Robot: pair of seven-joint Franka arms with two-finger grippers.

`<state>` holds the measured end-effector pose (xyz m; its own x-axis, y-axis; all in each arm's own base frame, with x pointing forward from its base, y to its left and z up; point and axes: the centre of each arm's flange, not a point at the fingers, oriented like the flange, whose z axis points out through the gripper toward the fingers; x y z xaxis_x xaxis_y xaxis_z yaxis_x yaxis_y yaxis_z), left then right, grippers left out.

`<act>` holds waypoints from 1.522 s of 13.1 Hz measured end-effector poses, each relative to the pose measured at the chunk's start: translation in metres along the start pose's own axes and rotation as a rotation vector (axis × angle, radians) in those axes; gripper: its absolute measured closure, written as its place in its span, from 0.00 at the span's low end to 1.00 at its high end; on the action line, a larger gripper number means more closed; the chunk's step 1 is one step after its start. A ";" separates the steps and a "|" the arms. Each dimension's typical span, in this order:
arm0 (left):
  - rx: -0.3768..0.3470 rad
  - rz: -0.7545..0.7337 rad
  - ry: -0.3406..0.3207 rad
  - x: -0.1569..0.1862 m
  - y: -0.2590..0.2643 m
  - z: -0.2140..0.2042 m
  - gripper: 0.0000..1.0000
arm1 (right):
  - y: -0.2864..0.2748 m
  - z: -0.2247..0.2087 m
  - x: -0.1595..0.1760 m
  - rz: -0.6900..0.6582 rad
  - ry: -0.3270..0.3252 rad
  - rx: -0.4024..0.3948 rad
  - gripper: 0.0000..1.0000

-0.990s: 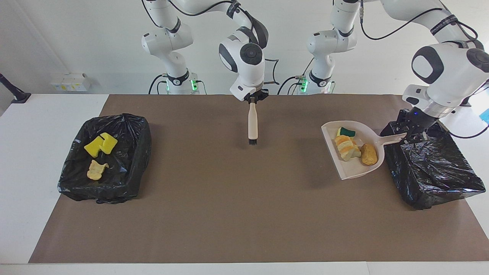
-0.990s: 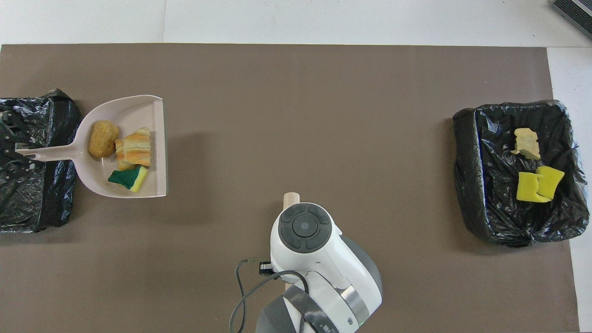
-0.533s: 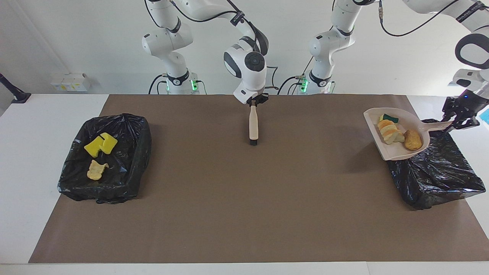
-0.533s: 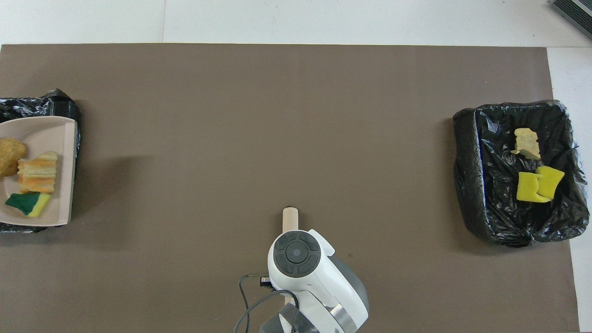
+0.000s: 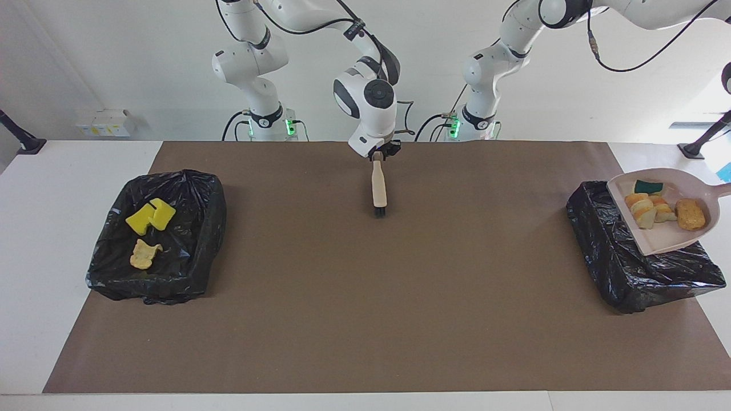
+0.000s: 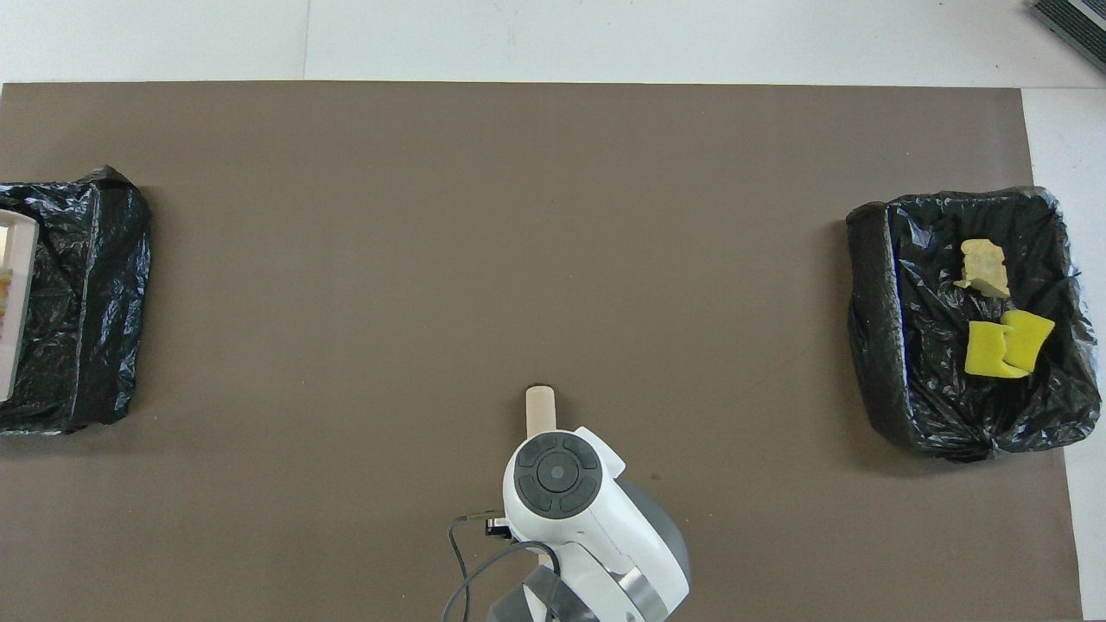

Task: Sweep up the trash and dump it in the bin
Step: 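Tip the dustpan into the bin while the right gripper sets down the brush, then bring the empty dustpan back with the left gripper onto the table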

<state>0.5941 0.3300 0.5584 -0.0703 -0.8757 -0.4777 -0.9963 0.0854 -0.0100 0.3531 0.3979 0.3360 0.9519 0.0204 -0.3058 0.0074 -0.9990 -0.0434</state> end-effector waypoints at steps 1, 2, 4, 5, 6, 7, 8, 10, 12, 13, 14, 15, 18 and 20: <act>-0.019 0.008 -0.048 0.004 -0.003 0.000 0.68 | -0.001 -0.004 0.002 -0.001 0.008 0.007 0.36; -0.037 0.017 -0.087 0.013 -0.008 0.001 0.68 | -0.001 -0.010 0.005 -0.002 0.022 0.017 0.26; -0.053 0.036 -0.190 0.037 -0.018 0.008 0.68 | 0.001 -0.032 0.019 -0.003 0.081 0.030 0.04; -0.054 0.050 -0.231 0.045 -0.021 0.011 0.68 | 0.007 -0.048 0.031 0.002 0.120 0.034 0.00; -0.056 0.075 -0.280 0.048 -0.023 0.010 0.68 | 0.017 -0.068 0.047 0.020 0.159 0.045 0.00; -0.054 0.098 -0.334 0.048 -0.025 0.003 0.68 | 0.030 -0.086 0.062 0.032 0.192 0.057 0.00; -0.048 0.103 -0.373 0.049 -0.027 -0.006 0.68 | 0.041 -0.101 0.074 0.026 0.219 0.065 0.00; -0.025 0.107 -0.456 0.045 -0.025 -0.035 0.68 | 0.066 -0.122 0.094 -0.007 0.265 0.053 0.00; 0.012 0.095 -0.514 0.037 -0.016 -0.074 0.68 | 0.093 -0.138 0.112 -0.020 0.312 0.018 0.00; 0.033 0.085 -0.532 0.034 -0.011 -0.093 0.68 | 0.108 -0.147 0.121 -0.017 0.336 -0.003 0.00; 0.052 0.076 -0.545 0.032 -0.006 -0.110 0.68 | 0.124 -0.157 0.129 -0.018 0.360 -0.028 0.00; 0.066 0.071 -0.551 0.033 -0.003 -0.122 0.68 | 0.140 -0.168 0.137 -0.022 0.376 -0.055 0.00; 0.065 0.051 -0.450 0.055 -0.005 -0.126 0.68 | 0.188 -0.212 0.151 0.013 0.403 -0.072 0.00; 0.046 0.002 -0.298 0.069 -0.004 -0.114 0.68 | 0.230 -0.247 0.152 0.049 0.422 -0.074 0.00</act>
<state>0.5872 0.2145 0.6258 -0.0480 -0.6983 -0.7142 -0.9924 0.1143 -0.0451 0.5747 0.1611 0.5143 0.9934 -0.0299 0.1107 -0.0339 -0.9988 0.0347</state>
